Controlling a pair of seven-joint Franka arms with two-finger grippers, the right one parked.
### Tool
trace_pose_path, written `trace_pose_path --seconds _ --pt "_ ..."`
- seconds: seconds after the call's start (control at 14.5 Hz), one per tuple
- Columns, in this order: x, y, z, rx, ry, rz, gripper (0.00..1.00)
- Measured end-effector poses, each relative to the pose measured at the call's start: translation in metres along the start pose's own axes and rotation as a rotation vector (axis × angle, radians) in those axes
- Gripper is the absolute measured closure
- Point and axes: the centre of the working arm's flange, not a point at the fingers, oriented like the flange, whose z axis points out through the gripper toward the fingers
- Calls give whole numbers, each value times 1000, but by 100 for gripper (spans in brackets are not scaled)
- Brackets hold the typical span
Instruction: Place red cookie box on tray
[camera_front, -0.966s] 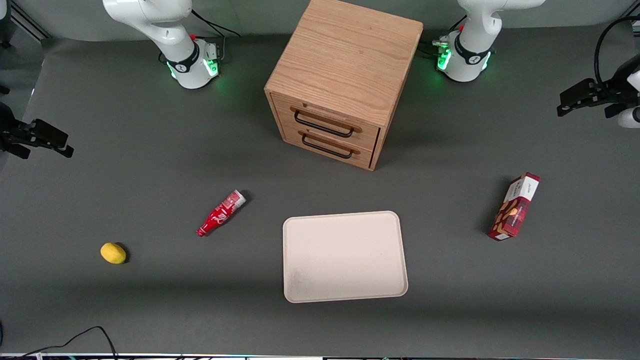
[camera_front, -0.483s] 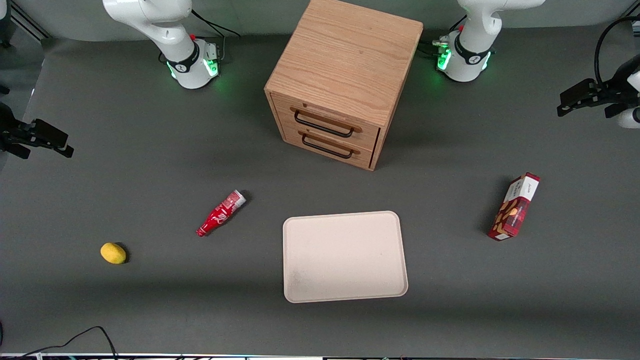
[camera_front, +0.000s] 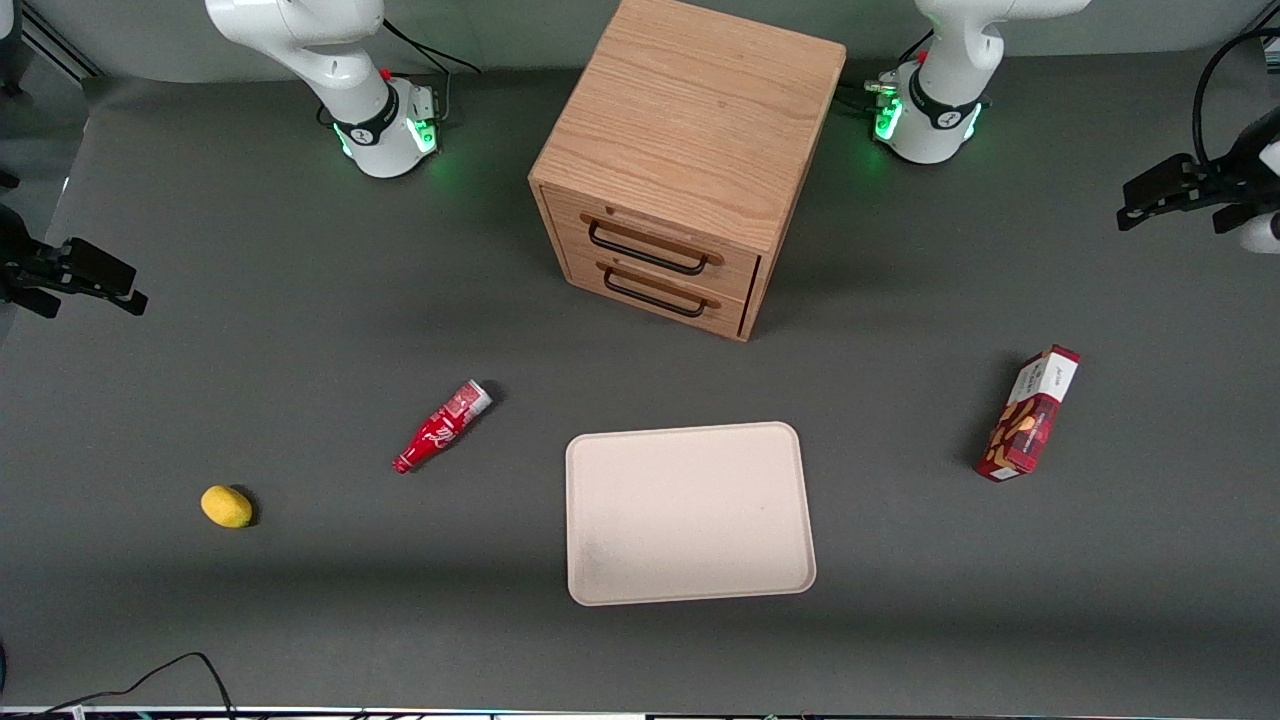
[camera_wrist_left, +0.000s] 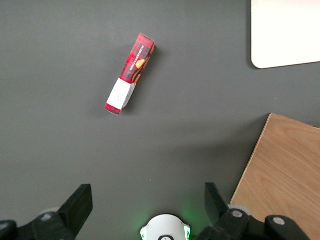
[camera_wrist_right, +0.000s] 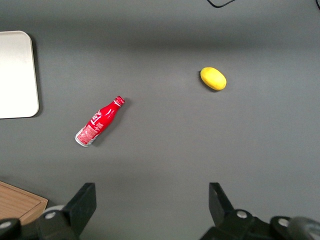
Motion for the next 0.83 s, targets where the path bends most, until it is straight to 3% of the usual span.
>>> trace_pose_path --seconds 0.14,0.34,0.83 --pt "-1 -8 -11 0 25 5 0" --pt "2 -35 -9 -1 25 91 0" --pt "83 -68 119 -18 -94 373 0"
